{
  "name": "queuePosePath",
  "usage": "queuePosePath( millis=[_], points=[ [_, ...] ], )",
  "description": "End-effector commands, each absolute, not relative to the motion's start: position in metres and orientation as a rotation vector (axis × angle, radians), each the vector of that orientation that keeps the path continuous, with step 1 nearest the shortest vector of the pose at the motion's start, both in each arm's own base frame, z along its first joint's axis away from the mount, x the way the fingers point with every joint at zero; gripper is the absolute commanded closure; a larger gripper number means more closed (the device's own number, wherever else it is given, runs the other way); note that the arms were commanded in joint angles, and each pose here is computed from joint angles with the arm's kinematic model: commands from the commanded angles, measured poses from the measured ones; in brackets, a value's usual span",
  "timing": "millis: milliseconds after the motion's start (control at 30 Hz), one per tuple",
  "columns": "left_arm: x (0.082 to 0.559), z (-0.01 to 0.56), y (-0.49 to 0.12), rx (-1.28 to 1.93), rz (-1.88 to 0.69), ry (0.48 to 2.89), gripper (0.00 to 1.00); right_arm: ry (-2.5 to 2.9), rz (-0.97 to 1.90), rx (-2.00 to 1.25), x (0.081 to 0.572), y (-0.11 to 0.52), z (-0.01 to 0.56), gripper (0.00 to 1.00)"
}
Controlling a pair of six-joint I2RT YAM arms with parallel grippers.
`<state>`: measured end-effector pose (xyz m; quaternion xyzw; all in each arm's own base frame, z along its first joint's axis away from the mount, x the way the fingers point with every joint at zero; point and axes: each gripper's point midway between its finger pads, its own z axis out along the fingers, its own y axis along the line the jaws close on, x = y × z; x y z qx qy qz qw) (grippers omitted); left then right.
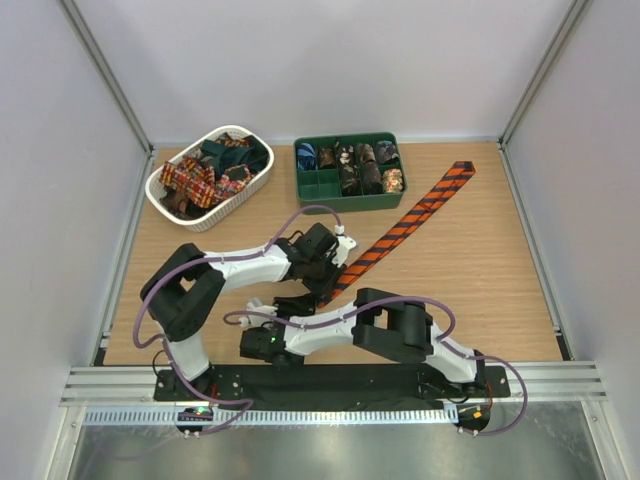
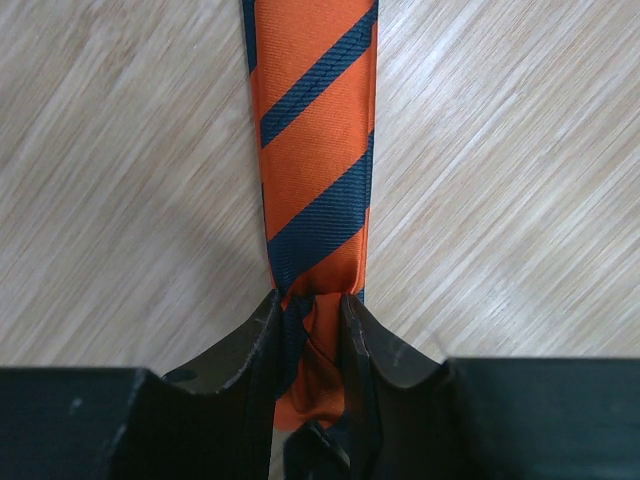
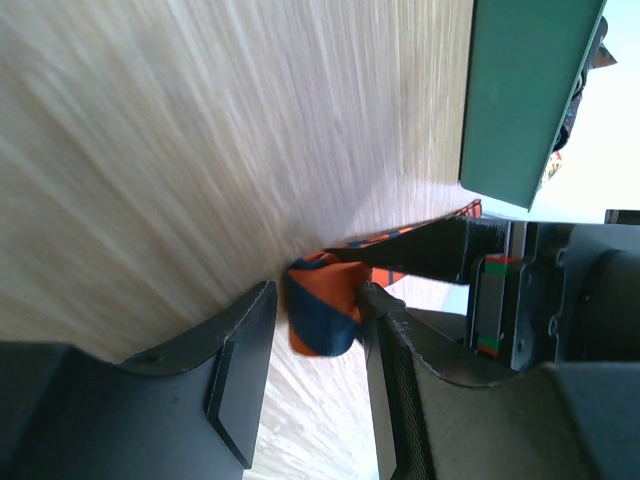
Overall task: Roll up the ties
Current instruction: Roll the tie
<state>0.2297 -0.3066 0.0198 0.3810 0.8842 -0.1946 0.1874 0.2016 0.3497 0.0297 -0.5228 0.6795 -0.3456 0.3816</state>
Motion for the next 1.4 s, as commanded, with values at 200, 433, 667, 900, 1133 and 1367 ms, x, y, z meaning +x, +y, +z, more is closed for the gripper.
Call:
queuePosePath(
  millis=[200,433,667,900,1133,1367],
  points=[
    [0.203,0.009,-0.292,1.085,-0.504,2.654,0.71,1.809,-0.937,-1.411,0.206,0.330,-0.007,0.52],
    [0.205,0.008,-0.289,1.090,-0.474,2.665,0.71,1.827,-1.026,-1.364,0.205,0.315,-0.013,0.58],
    [0.209,0.008,-0.288,1.095,-0.445,2.658,0.71,1.844,-1.060,-1.295,0.205,0.311,-0.010,0.70],
    [0.212,0.005,-0.287,1.093,-0.423,2.657,0.70,1.841,-1.087,-1.259,0.205,0.309,-0.006,0.82],
    [0.220,0.016,-0.295,1.081,-0.440,2.603,0.59,1.920,-0.932,-1.240,0.197,0.316,-0.006,0.92],
    [0.236,0.036,-0.308,1.041,-0.460,2.528,0.57,1.931,-0.844,-1.198,0.194,0.320,0.005,0.94]
  ],
)
